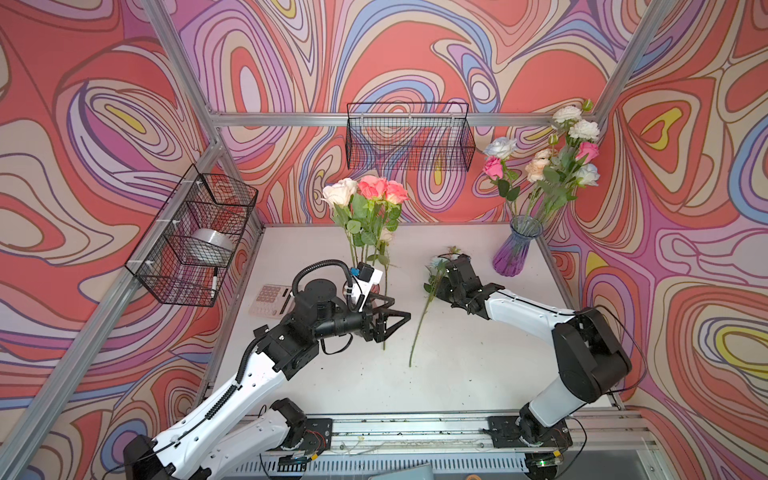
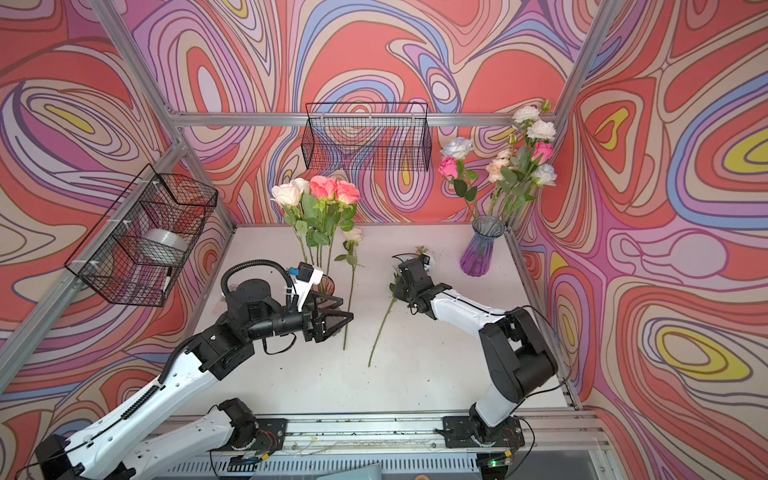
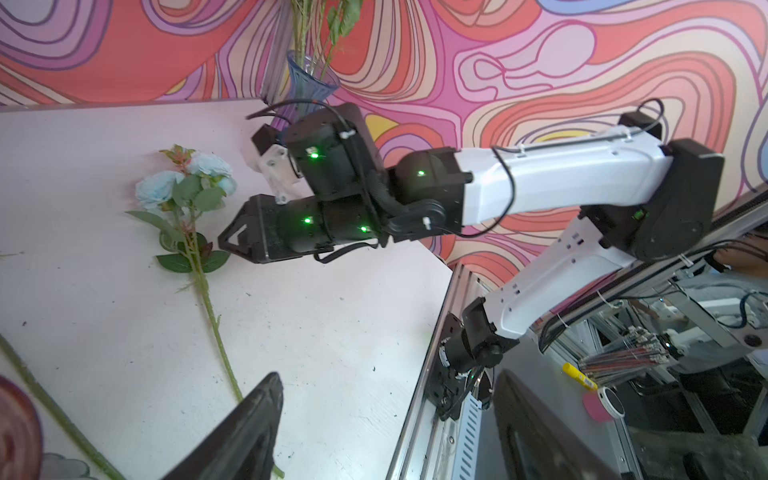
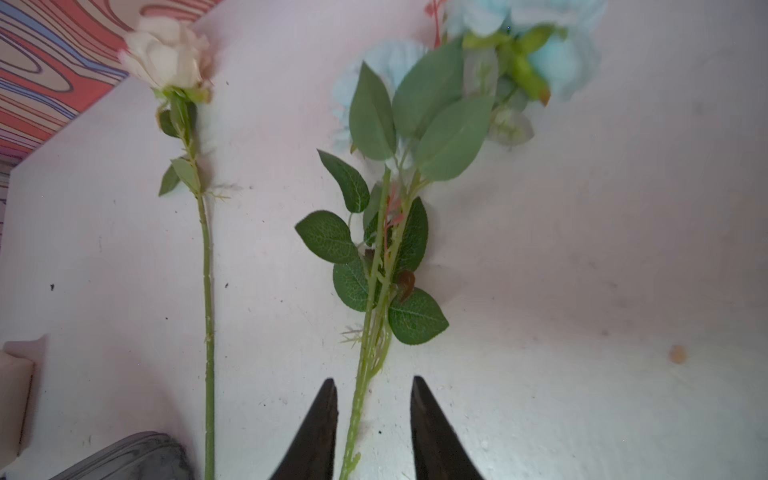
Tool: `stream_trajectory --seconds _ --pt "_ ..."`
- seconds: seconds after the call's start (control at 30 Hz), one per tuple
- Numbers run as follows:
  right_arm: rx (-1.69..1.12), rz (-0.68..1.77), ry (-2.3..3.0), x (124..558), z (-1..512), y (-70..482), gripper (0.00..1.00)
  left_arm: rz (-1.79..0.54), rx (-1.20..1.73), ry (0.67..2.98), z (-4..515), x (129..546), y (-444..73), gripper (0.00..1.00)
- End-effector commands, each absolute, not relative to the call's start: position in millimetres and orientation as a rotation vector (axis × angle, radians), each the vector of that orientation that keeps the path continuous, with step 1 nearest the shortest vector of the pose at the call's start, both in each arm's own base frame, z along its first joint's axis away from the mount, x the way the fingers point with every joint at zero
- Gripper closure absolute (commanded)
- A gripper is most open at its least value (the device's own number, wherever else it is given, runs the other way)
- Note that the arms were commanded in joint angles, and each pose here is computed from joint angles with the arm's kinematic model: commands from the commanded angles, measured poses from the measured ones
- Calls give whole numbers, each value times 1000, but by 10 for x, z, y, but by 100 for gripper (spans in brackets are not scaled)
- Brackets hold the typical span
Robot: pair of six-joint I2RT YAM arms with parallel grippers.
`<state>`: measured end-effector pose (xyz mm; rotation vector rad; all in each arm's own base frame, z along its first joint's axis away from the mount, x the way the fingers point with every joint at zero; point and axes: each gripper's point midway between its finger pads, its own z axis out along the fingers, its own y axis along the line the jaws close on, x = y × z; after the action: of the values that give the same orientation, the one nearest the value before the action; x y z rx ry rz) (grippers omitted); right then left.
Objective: Arrange the flowers into the vase
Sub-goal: 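Open the right gripper and move it down to the light-blue peony stem, then close the right gripper on the light-blue peony stem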
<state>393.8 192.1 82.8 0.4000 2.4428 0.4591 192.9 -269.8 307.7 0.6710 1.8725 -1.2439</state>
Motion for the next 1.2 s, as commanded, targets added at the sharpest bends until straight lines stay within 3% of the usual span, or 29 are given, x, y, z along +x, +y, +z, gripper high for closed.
stream_trajectory --seconds 0.0,0.43,0.8,1.17 --pt "423 607 2457 4024 795 2165 69 -1225 727 1871 3095 1867 -2713 20" --pt "559 655 2491 3993 322 2198 72 -1192 709 1857 3108 1892 -2671 19" --pt "598 660 2499 3968 167 2193 84 -1176 704 1863 3084 1917 -2667 19" --pt "677 670 2457 3873 297 2142 75 -1170 706 1859 3090 1916 -2661 19"
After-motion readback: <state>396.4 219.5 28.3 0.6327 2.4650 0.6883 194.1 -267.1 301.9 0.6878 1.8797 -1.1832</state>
